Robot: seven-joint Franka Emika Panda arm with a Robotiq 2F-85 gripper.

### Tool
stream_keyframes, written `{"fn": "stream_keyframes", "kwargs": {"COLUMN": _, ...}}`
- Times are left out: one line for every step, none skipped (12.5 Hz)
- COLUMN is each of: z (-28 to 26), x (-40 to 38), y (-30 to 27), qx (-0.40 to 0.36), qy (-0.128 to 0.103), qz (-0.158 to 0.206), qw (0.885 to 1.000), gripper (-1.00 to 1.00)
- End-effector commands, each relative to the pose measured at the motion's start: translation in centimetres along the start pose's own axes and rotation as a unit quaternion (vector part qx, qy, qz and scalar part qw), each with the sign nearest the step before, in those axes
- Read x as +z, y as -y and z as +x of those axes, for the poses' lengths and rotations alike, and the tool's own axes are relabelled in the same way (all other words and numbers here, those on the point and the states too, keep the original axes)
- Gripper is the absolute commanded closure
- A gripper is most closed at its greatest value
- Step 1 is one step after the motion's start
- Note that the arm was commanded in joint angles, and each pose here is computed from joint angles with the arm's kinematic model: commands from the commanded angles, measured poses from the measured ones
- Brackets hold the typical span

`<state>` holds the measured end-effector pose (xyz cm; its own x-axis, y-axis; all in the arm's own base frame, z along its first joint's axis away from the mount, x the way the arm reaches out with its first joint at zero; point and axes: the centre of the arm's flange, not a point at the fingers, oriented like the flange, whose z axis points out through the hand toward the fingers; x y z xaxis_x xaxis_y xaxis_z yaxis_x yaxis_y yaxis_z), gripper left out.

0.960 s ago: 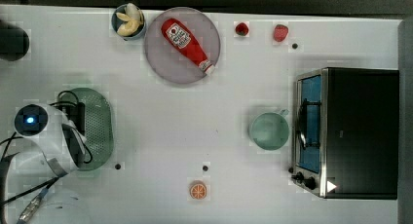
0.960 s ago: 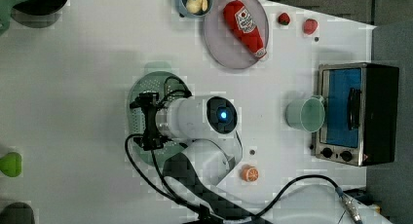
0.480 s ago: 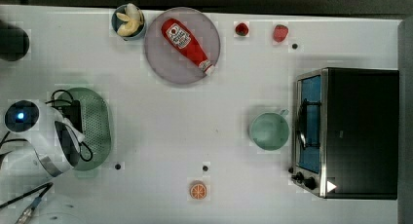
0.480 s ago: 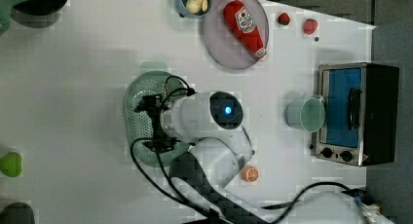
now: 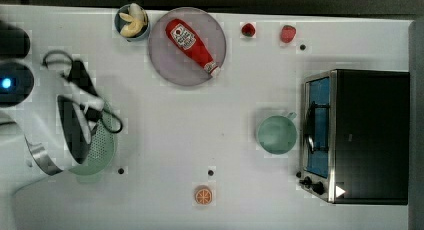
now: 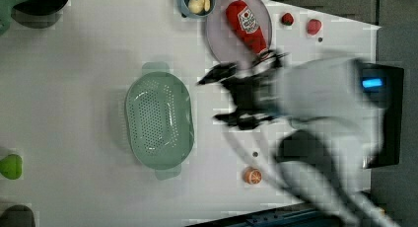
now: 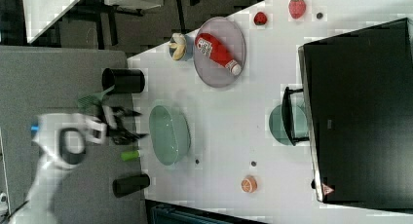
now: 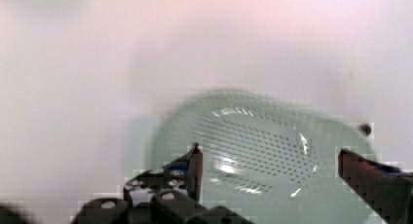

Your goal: Drag strainer right to left.

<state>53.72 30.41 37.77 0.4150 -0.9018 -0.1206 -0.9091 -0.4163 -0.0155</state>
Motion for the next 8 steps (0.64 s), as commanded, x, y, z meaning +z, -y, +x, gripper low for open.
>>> {"fn": "stream_keyframes", "kwargs": {"z": 13.7, "x": -13.0, "y": -3.2, "qx": -0.064, "qy": -0.015, "qz": 0.053, "qw": 0.996, "gripper": -1.00}}
{"fn": "stream_keyframes", "kwargs": {"z": 17.2, "x": -15.5, "y": -5.3, "qx": -0.097, "qy": -0.032, "qz": 0.043, "qw": 0.994, "gripper": -1.00}}
{"fn": "stream_keyframes", "kwargs": {"z": 20.4, "x": -17.6, "y": -7.6, "qx": -0.127, "qy": -0.049, "qz": 0.028, "qw": 0.990, "gripper": -1.00}}
{"fn": "stream_keyframes", "kwargs": {"z": 23.3, "x": -19.2, "y": -9.8, "qx": -0.153, "qy": -0.061, "qz": 0.010, "qw": 0.986, "gripper": -1.00}}
{"fn": "stream_keyframes", "kwargs": {"z": 25.6, "x": -20.5, "y": -11.9, "qx": -0.174, "qy": -0.069, "qz": -0.006, "qw": 0.982, "gripper": -1.00}}
{"fn": "stream_keyframes", "kwargs": {"z": 27.6, "x": -21.6, "y": -13.4, "qx": -0.179, "qy": -0.077, "qz": -0.009, "qw": 0.981, "gripper": -1.00}}
{"fn": "stream_keyframes", "kwargs": {"z": 28.9, "x": -22.4, "y": -14.6, "qx": -0.168, "qy": -0.076, "qz": 0.000, "qw": 0.983, "gripper": -1.00}}
{"fn": "stream_keyframes", "kwargs": {"z": 29.8, "x": -23.0, "y": -15.4, "qx": -0.159, "qy": -0.074, "qz": 0.006, "qw": 0.984, "gripper": -1.00}}
